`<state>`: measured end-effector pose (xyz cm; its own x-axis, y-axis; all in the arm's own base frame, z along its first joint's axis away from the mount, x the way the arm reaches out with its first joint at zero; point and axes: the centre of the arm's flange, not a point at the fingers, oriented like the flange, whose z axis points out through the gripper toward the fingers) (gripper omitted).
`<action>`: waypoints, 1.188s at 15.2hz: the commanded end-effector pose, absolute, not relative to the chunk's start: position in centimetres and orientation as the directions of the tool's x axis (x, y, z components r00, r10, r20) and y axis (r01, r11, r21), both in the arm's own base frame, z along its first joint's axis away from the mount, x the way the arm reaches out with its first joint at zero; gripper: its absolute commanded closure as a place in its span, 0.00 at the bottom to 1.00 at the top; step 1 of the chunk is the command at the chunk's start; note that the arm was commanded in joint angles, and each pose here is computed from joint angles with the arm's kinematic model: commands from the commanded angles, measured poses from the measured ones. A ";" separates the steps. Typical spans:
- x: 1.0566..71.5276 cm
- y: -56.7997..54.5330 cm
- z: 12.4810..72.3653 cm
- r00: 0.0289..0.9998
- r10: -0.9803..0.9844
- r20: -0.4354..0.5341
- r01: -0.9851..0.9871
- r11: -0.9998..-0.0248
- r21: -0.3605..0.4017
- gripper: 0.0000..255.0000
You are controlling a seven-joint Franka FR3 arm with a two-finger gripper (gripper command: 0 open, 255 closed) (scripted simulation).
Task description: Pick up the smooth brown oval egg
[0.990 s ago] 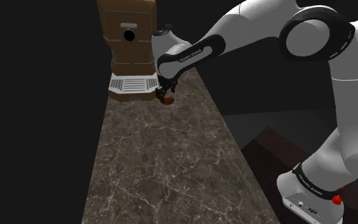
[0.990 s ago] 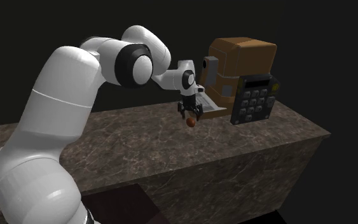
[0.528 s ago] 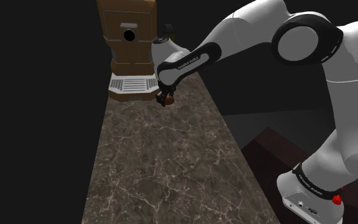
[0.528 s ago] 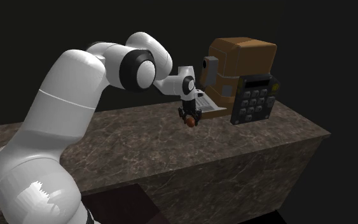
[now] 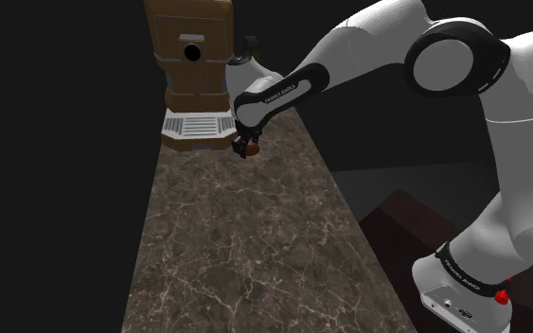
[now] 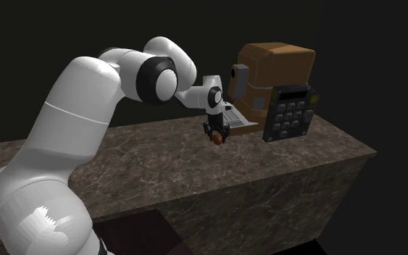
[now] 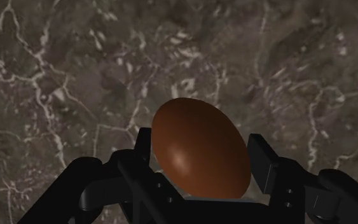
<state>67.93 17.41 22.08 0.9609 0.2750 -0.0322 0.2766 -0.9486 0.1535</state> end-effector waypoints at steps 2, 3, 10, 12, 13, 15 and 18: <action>67.9 17.5 22.6 0.961 0.276 -0.033 0.278 -0.948 0.153 1.00; 67.9 17.5 23.1 0.961 0.276 -0.033 0.278 -0.948 0.153 1.00; 67.9 17.5 26.8 0.961 0.276 -0.033 0.278 -0.949 0.153 1.00; 67.9 17.5 27.8 0.961 0.276 -0.033 0.278 -0.949 0.153 1.00; 67.9 17.5 28.4 0.961 0.276 -0.033 0.278 -0.949 0.153 1.00; 67.9 17.5 29.4 0.961 0.276 -0.033 0.278 -0.949 0.153 1.00; 67.9 17.5 30.0 0.961 0.276 -0.033 0.278 -0.949 0.153 1.00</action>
